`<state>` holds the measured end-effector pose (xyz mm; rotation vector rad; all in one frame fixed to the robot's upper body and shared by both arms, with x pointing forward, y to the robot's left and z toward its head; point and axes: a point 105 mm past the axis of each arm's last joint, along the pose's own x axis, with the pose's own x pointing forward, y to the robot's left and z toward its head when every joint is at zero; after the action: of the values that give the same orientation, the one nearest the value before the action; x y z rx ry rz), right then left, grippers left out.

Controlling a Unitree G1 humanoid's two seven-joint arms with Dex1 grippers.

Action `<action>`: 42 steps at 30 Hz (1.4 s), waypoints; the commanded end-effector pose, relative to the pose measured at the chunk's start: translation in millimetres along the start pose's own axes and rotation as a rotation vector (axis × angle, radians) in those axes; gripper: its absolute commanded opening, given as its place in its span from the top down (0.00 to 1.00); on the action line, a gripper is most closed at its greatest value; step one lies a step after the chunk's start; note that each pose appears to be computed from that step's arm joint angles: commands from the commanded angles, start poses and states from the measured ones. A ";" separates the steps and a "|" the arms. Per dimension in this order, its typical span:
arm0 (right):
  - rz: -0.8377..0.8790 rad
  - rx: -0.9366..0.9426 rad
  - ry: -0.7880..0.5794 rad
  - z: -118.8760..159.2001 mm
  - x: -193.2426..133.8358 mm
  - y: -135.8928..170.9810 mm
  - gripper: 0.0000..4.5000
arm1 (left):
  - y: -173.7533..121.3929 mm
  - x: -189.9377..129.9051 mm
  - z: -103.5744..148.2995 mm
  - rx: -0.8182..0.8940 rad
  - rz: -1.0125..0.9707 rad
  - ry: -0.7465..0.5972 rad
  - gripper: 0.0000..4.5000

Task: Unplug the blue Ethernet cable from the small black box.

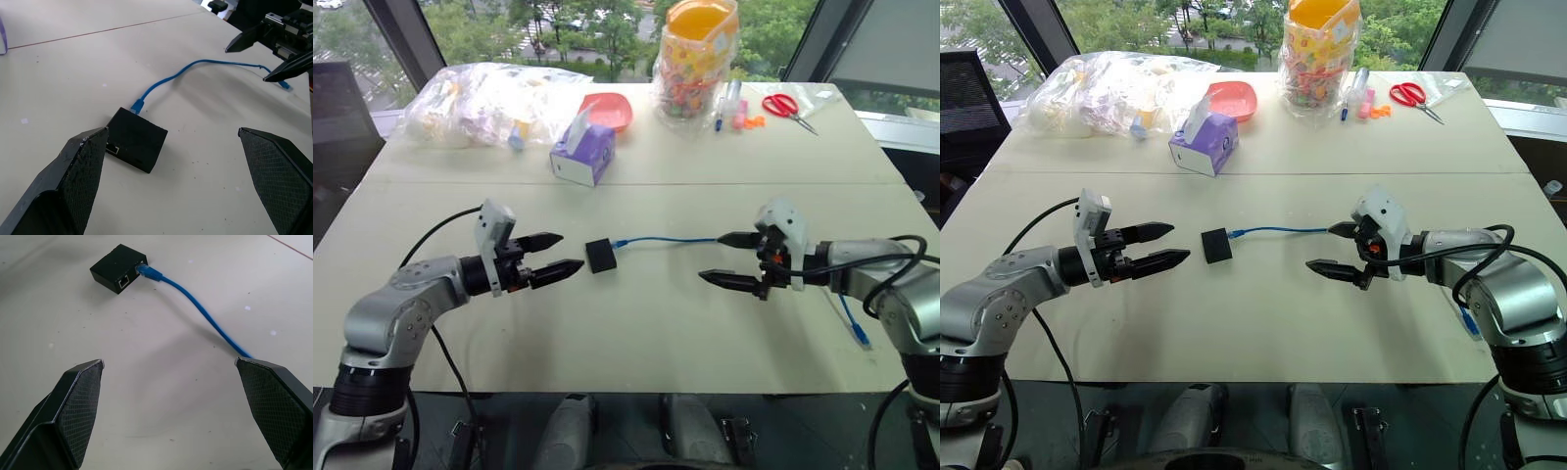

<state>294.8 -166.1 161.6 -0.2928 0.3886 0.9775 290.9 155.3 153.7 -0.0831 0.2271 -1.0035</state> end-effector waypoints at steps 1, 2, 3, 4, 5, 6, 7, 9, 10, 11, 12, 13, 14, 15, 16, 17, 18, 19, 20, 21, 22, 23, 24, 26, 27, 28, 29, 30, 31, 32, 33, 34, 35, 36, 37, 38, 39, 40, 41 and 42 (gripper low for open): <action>0.002 -0.079 -0.017 16.5 0.9 -4.7 0.00 | -3.4 1.9 9.2 0.043 -0.008 -0.021 0.01; 0.016 -0.105 -0.016 22.2 6.8 -6.5 0.00 | -4.3 2.8 8.8 0.045 -0.011 -0.019 0.01; 0.026 -0.123 -0.015 26.4 11.1 -8.1 0.00 | -4.5 3.6 8.6 0.046 -0.012 -0.019 0.01; 0.043 -0.147 -0.015 31.0 15.7 -9.0 0.00 | -4.7 4.4 8.5 0.048 -0.013 -0.017 0.01; 0.061 -0.171 -0.011 34.8 20.4 -9.5 0.00 | -4.8 5.3 8.2 0.050 -0.015 -0.015 0.01; 0.093 -0.225 0.003 41.1 29.8 -9.8 0.00 | -5.0 6.3 8.3 0.054 -0.017 -0.013 0.01; 0.116 -0.266 0.016 45.5 36.6 -9.9 0.00 | -5.2 7.0 8.3 0.057 -0.018 -0.012 0.01; 0.147 -0.313 0.039 50.7 45.9 -11.3 0.00 | -4.5 8.5 9.0 0.060 -0.019 -0.011 0.01; 0.182 -0.332 0.046 55.2 54.0 -9.4 0.00 | -4.6 9.2 9.2 0.063 -0.019 -0.010 0.01; 0.222 -0.372 0.065 59.7 65.7 -7.2 0.00 | -5.3 10.3 8.9 0.072 -0.021 -0.006 0.01; 0.250 -0.403 0.083 62.9 73.8 -6.0 0.00 | -5.6 11.3 9.0 0.078 -0.022 -0.003 0.01; 0.275 -0.443 0.107 64.8 82.8 -5.1 0.00 | -5.9 12.3 8.5 0.090 -0.021 0.004 0.01; 0.299 -0.482 0.127 66.4 91.9 -4.2 0.00 | -6.0 13.2 7.9 0.103 -0.019 0.012 0.01; 0.317 -0.535 0.163 67.2 103.7 -5.1 0.00 | -7.2 13.7 8.1 0.111 -0.015 0.012 0.01; 0.327 -0.587 0.204 66.9 113.4 -7.0 0.00 | -8.6 13.8 8.7 0.113 -0.012 0.006 0.01; 0.327 -0.628 0.241 66.5 120.8 -10.3 0.00 | -10.3 13.4 9.0 0.111 -0.010 0.000 0.01; 0.322 -0.660 0.269 66.7 126.7 -14.0 0.00 | -11.9 13.0 8.5 0.110 -0.009 -0.002 0.01; 0.320 -0.678 0.283 67.0 130.1 -16.7 0.00 | -12.8 12.7 8.0 0.109 -0.008 -0.002 0.01; 0.325 -0.691 0.296 68.8 136.4 -17.1 0.00 | -13.4 11.5 6.0 0.111 -0.001 0.001 0.01; 0.336 -0.699 0.305 70.3 141.6 -15.7 0.00 | -13.5 10.2 4.4 0.111 0.007 0.003 0.01; 0.349 -0.705 0.321 70.4 145.7 -14.2 0.00 | -13.6 9.2 3.2 0.111 0.014 0.005 0.01; 0.366 -0.714 0.341 69.3 148.7 -12.5 0.00 | -13.6 8.2 2.5 0.111 0.021 0.004 0.01; 0.380 -0.731 0.363 67.4 150.4 -11.8 0.00 | -13.5 7.4 2.3 0.110 0.026 0.003 0.01; 0.382 -0.759 0.395 66.3 153.9 -12.4 0.00 | -13.9 6.4 2.1 0.109 0.032 0.000 0.01; 0.379 -0.773 0.408 67.2 156.4 -12.1 0.00 | -13.8 5.9 2.0 0.108 0.036 -0.002 0.01; 0.381 -0.783 0.415 68.2 158.2 -11.0 0.00 | -13.7 5.5 1.9 0.107 0.040 -0.003 0.01; 0.389 -0.784 0.420 69.3 160.0 -9.0 0.00 | -13.5 5.3 1.7 0.107 0.042 -0.004 0.01; 0.393 -0.789 0.432 70.2 162.4 -6.7 0.00 | -13.3 5.2 1.3 0.107 0.045 -0.004 0.01; 0.396 -0.792 0.440 70.6 164.0 -5.3 0.00 | -13.2 5.2 1.0 0.106 0.046 -0.004 0.01; 0.404 -0.796 0.444 71.2 165.9 -2.6 0.00 | -13.5 5.2 0.4 0.106 0.048 -0.004 0.01; 0.407 -0.801 0.441 72.4 168.5 0.2 0.00 | -14.1 5.4 -0.2 0.105 0.047 -0.004 0.01; 0.409 -0.803 0.438 73.3 170.1 2.0 0.00 | -14.8 5.5 -0.6 0.104 0.046 -0.005 0.01; 0.411 -0.804 0.431 75.1 173.0 4.9 0.00 | -15.3 6.0 -0.8 0.103 0.045 -0.006 0.01; 0.409 -0.804 0.425 76.8 175.5 6.9 0.00 | -15.4 6.5 -0.7 0.102 0.045 -0.007 0.01; 0.407 -0.802 0.422 77.9 177.6 8.5 0.00 | -15.5 6.7 -0.6 0.103 0.045 -0.008 0.01; 0.405 -0.800 0.420 78.5 179.4 9.5 0.00 | -15.4 6.7 -0.7 0.103 0.046 -0.008 0.01; 0.400 -0.796 0.420 78.3 181.3 10.1 0.00 | -15.4 6.3 -1.1 0.102 0.047 -0.007 0.01; 0.398 -0.795 0.423 77.6 183.4 11.2 0.00 | -15.3 5.8 -1.5 0.103 0.048 -0.005 0.01; 0.396 -0.794 0.423 77.3 185.8 12.7 0.00 | -14.9 5.3 -1.8 0.105 0.049 -0.003 0.01; 0.395 -0.794 0.423 77.2 187.4 13.7 0.00 | -14.6 5.1 -2.0 0.106 0.049 -0.001 0.01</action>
<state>389.5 3.2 134.9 -1.1785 0.4824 1.4500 282.7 143.0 142.1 -0.0113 0.2247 -0.9597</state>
